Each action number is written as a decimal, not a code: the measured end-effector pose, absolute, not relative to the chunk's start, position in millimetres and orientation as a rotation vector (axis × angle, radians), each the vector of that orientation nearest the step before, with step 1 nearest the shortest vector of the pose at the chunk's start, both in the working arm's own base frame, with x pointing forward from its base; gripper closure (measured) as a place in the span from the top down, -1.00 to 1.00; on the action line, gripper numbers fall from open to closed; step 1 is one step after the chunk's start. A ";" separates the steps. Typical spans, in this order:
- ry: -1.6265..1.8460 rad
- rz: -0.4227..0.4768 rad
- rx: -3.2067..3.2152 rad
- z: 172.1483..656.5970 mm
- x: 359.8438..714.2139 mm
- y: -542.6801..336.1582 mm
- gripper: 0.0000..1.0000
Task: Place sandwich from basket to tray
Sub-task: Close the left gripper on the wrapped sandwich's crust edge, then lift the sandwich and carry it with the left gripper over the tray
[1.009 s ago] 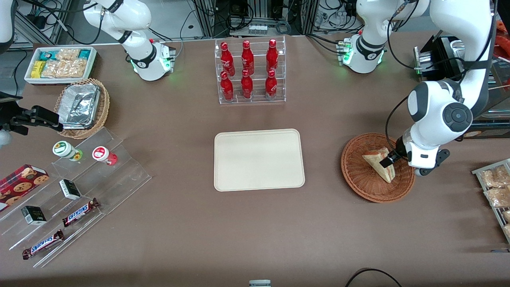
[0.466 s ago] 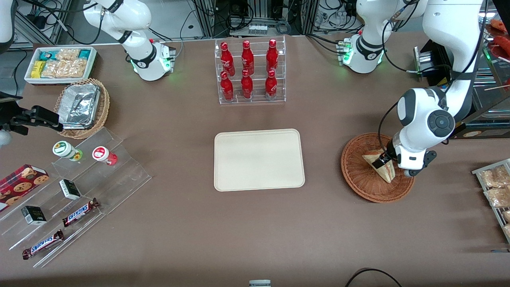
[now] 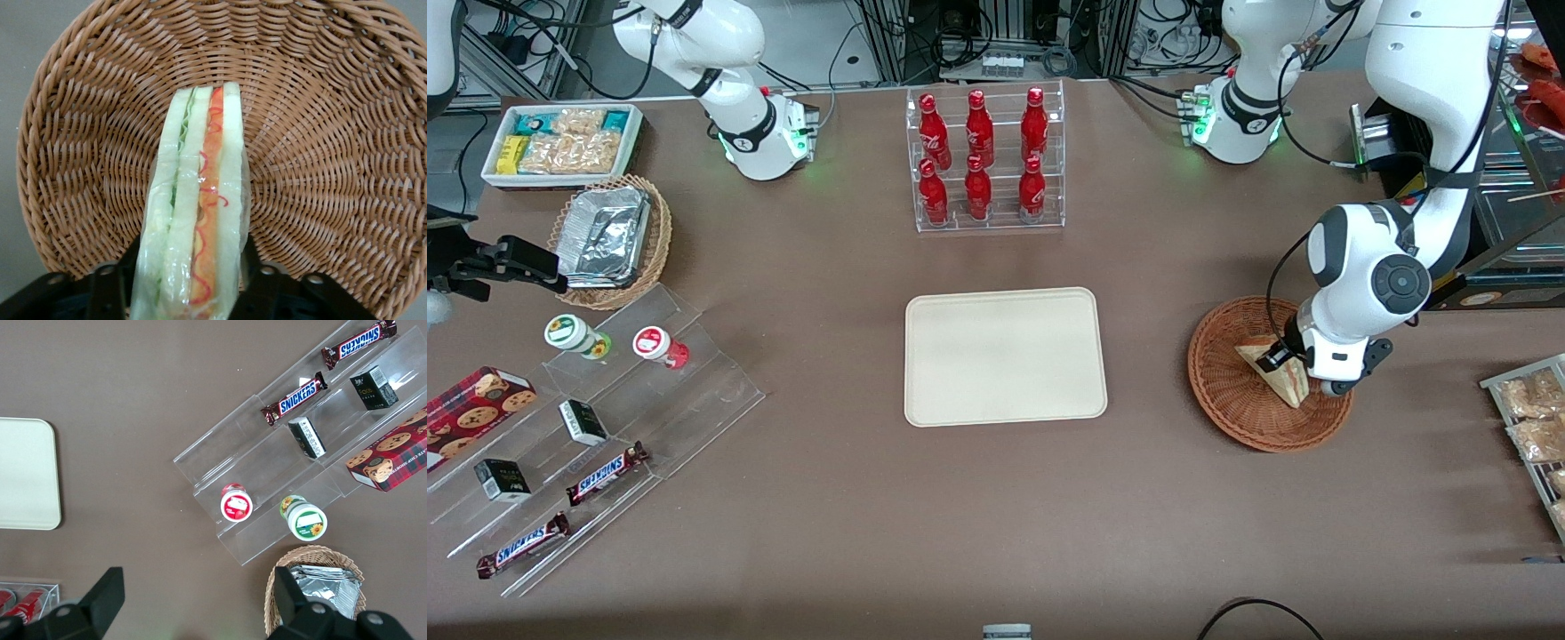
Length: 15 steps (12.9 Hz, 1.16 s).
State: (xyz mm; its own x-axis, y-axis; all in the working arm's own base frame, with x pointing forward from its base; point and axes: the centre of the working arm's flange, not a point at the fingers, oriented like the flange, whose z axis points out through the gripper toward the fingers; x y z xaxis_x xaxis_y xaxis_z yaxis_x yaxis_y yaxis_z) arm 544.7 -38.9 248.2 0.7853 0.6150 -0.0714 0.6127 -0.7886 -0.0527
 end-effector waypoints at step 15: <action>-0.270 0.167 -3.075 337.8 522.1 -291.7 -0.67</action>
State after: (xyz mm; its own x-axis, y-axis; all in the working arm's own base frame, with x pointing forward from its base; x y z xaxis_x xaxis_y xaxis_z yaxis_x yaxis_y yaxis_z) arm 522.1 -291.7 337.8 0.9788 0.1767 -0.1033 0.1712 -0.9834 -0.0599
